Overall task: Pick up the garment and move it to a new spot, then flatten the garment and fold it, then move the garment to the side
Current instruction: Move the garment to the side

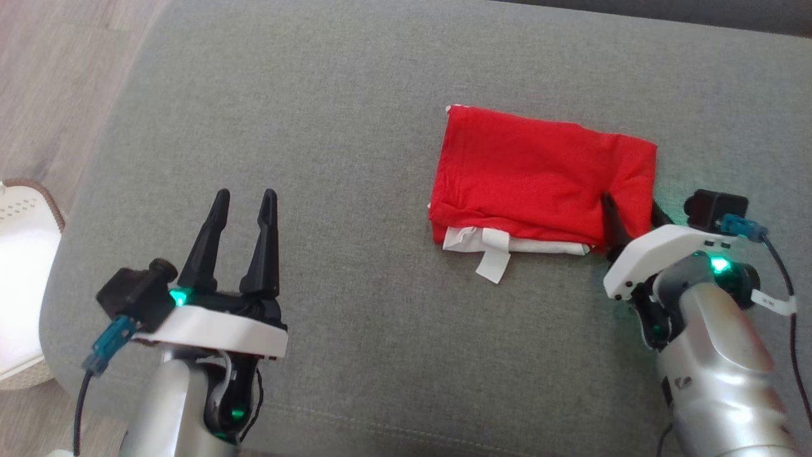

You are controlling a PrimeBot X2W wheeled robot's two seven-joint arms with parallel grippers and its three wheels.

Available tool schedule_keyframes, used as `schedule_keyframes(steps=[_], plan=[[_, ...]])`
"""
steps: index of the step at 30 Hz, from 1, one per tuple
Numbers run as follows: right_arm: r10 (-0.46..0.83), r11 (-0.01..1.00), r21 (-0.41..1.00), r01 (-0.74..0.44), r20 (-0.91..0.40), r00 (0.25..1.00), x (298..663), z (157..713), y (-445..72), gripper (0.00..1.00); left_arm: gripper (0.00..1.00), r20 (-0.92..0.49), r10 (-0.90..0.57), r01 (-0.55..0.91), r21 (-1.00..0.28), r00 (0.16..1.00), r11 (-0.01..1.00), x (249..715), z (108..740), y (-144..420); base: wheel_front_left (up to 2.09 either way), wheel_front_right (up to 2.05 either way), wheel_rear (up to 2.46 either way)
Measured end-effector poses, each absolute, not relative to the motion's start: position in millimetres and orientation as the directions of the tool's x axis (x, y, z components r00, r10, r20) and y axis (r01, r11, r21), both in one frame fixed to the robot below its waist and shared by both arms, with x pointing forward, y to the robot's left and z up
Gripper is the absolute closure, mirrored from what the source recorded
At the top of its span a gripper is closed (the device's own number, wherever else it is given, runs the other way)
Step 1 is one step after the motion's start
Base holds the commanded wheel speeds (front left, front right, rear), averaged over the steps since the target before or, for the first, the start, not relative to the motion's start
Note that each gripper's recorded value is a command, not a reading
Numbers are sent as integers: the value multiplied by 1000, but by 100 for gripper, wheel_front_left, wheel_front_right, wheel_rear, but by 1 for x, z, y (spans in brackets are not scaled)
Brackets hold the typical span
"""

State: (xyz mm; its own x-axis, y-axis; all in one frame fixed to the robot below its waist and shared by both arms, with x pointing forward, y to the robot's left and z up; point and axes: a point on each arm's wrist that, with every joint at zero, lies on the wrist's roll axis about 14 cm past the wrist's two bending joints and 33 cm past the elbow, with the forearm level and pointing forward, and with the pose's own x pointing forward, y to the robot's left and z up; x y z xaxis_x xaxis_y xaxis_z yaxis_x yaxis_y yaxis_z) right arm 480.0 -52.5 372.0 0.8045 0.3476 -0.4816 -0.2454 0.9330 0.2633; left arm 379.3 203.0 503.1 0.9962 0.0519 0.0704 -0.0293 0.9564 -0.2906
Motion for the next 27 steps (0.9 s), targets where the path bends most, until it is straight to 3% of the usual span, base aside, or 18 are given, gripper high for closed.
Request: schedule_keyframes(steps=[1, 3, 17, 24, 27], plan=[[354, 930, 268, -250, -483, 800, 480, 372, -50, 3, 0, 73, 53, -30, -290, 996, 956, 379, 504, 203, 0, 0, 0], [364, 927, 268, -261, -489, 793, 478, 373, -47, 100, 0, 78, 54, -29, -290, 996, 956, 379, 506, 204, 0, 0, 0], [330, 933, -27, -358, -329, 885, 481, 424, -80, 100, 0, 131, -116, 148, -269, 985, 952, 395, 520, 148, 0, 0, 0], [281, 890, -295, -348, -248, 927, 488, 473, -140, 100, 0, 207, -288, 337, -268, 935, 902, 418, 542, 86, 0, 0, 0], [202, 855, -421, -303, -268, 942, 490, 488, -196, 100, 0, 249, -393, 452, -266, 886, 851, 432, 554, 44, 0, 0, 0]])
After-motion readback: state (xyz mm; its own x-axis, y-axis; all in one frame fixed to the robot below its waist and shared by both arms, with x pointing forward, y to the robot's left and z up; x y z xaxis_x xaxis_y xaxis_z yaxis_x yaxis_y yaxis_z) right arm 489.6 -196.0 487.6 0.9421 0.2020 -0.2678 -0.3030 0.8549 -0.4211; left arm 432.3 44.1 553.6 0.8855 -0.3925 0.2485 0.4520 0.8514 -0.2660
